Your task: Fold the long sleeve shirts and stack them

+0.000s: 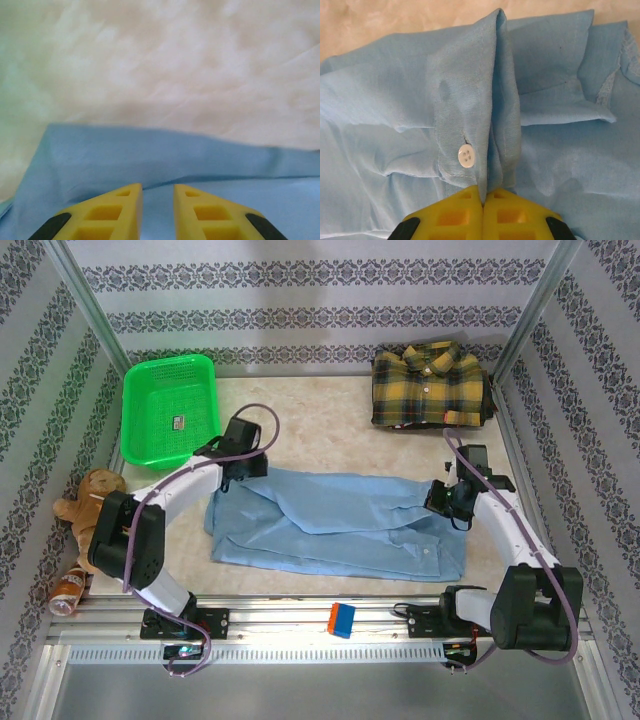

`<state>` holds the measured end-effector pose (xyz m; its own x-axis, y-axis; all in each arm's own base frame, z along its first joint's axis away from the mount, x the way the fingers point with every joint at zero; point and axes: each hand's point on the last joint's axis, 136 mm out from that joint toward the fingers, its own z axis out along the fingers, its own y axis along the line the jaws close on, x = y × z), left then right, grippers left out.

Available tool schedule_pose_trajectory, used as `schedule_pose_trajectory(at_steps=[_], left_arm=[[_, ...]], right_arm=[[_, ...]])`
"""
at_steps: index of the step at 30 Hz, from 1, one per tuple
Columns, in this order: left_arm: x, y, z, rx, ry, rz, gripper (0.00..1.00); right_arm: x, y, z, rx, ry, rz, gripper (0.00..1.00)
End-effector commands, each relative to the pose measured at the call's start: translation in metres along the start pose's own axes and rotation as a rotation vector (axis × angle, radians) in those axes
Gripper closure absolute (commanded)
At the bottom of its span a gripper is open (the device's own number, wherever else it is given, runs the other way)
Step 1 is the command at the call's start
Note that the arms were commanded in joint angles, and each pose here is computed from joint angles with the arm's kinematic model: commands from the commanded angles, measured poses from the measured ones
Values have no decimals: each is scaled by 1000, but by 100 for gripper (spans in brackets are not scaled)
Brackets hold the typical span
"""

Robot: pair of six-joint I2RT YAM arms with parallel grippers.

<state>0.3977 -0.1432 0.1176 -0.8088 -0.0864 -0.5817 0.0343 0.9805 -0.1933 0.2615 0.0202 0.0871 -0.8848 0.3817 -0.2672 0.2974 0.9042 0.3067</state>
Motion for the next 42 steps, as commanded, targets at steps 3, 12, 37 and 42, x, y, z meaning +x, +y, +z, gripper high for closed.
schedule_pose_trajectory(at_steps=[3,12,37,42], left_arm=[[-15,-85,-25,210,-12,-43,74],[44,-91,28,195,134,-178,77],[87,-73,46,187,169,-148,72],[109,-49,46,116,213,-178,72]], right_arm=[[1,-12,5,53,8,43,96],[5,-26,14,115,1,77,95],[-21,-25,-51,203,-170,151,48],[-9,4,-33,98,-75,137,54]])
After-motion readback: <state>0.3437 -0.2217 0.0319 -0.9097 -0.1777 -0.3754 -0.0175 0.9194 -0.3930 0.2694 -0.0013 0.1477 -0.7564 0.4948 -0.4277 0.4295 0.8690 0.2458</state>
